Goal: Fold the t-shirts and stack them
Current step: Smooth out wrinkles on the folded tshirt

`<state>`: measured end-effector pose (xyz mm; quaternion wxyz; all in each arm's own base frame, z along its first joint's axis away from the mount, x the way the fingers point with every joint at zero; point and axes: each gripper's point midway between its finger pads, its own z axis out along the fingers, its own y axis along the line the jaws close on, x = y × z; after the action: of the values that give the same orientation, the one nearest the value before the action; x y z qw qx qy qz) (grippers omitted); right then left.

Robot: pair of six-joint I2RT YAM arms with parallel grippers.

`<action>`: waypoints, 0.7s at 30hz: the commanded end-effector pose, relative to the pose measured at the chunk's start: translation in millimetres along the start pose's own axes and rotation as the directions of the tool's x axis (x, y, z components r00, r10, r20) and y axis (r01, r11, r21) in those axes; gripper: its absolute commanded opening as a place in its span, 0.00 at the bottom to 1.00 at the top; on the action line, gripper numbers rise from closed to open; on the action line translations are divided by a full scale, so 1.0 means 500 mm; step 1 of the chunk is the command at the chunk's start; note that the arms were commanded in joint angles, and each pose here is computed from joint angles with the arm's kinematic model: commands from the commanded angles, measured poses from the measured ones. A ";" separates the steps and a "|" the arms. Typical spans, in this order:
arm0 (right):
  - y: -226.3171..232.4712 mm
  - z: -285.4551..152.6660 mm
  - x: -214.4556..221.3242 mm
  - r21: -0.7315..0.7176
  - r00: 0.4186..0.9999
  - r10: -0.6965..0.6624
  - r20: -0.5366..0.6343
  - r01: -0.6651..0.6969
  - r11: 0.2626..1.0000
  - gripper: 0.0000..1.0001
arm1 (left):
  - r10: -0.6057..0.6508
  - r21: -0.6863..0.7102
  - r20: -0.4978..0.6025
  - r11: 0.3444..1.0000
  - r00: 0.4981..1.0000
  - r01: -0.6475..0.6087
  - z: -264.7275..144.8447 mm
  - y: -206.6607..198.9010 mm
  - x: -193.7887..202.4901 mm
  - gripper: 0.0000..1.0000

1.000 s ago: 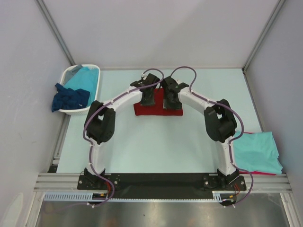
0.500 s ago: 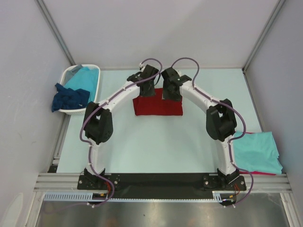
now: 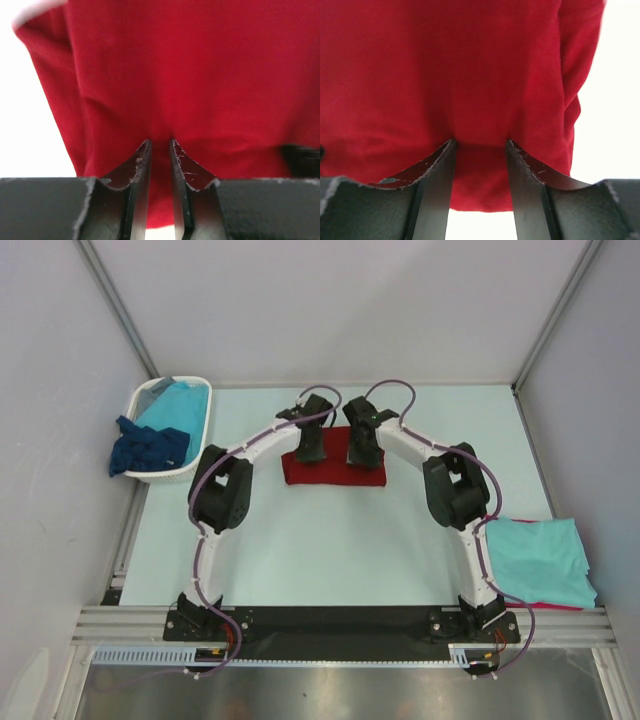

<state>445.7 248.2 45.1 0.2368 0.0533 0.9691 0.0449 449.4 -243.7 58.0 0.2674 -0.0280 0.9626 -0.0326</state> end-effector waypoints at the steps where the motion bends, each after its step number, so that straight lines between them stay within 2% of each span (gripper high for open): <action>1: 0.009 -0.007 0.017 -0.028 1.000 0.010 -0.004 -0.010 1.000 0.48 | -0.019 0.031 -0.004 0.999 1.000 0.019 -0.017 0.002 0.022 0.25; 6: 0.002 0.020 0.052 -0.012 0.998 0.005 -0.057 -0.005 1.000 0.48 | -0.010 0.034 -0.063 0.999 0.998 0.012 0.011 0.005 0.063 0.25; 8: -0.002 0.021 0.056 -0.002 0.998 0.002 -0.059 -0.002 1.000 0.49 | -0.006 0.023 -0.100 1.000 0.995 0.008 0.018 0.011 0.086 0.22; 10: -0.007 0.008 0.045 0.009 0.999 0.001 -0.038 0.000 1.000 0.50 | -0.011 0.011 -0.089 1.000 0.996 0.012 0.011 0.019 0.089 0.22; 16: 0.021 -0.122 -0.050 -0.048 0.992 0.012 0.124 -0.006 0.999 0.53 | -0.027 0.023 0.125 0.999 0.992 0.024 -0.118 0.028 -0.027 0.25; 21: 0.065 -0.189 -0.072 -0.081 0.984 -0.009 0.178 0.024 0.996 0.53 | -0.054 0.094 0.179 0.995 0.982 0.038 -0.184 0.006 -0.062 0.26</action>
<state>431.8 253.3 78.3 0.2596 0.0460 0.9633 0.0508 422.1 -227.0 86.3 0.2907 -0.0365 0.9551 -0.0431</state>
